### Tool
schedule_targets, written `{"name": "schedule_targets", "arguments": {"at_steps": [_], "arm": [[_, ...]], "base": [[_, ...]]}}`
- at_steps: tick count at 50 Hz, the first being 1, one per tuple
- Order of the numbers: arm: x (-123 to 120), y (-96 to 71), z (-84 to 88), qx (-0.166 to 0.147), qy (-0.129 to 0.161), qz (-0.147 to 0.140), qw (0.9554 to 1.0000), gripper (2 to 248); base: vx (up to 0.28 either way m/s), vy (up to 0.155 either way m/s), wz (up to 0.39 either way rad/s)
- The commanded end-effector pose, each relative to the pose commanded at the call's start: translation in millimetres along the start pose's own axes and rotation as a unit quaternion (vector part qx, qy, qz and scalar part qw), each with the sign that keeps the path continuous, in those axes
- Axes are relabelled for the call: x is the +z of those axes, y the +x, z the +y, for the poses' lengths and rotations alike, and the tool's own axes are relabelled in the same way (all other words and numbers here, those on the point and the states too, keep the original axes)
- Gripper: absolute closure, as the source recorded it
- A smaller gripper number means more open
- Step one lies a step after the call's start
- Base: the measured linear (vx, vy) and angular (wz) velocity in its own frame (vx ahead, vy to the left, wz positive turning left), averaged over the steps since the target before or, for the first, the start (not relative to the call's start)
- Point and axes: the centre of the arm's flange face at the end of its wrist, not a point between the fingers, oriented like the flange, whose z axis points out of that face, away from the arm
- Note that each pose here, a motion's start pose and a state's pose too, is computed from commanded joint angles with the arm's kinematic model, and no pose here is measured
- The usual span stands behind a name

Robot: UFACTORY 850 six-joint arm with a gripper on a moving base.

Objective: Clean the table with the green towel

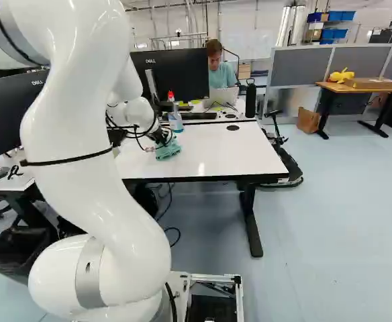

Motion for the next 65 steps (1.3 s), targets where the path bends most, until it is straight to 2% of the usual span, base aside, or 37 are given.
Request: {"name": "schedule_targets", "arguments": {"at_steps": [23, 43, 58, 65], "arm": [[-13, -7.8, 34.5, 0.023, -0.020, -0.001, 0.9995, 216], [-33, -4.5, 31.6, 0.022, -0.016, 0.013, 0.9995, 216], [-67, -18.1, 23.6, 0.014, -0.007, 0.025, 0.9995, 216], [-76, -28.9, 20.3, 0.010, -0.004, 0.023, 0.9997, 216]], "base": [[0.000, 0.000, 0.000], [0.000, 0.000, 0.000], [0.000, 0.000, 0.000], [0.000, 0.000, 0.000]]}}
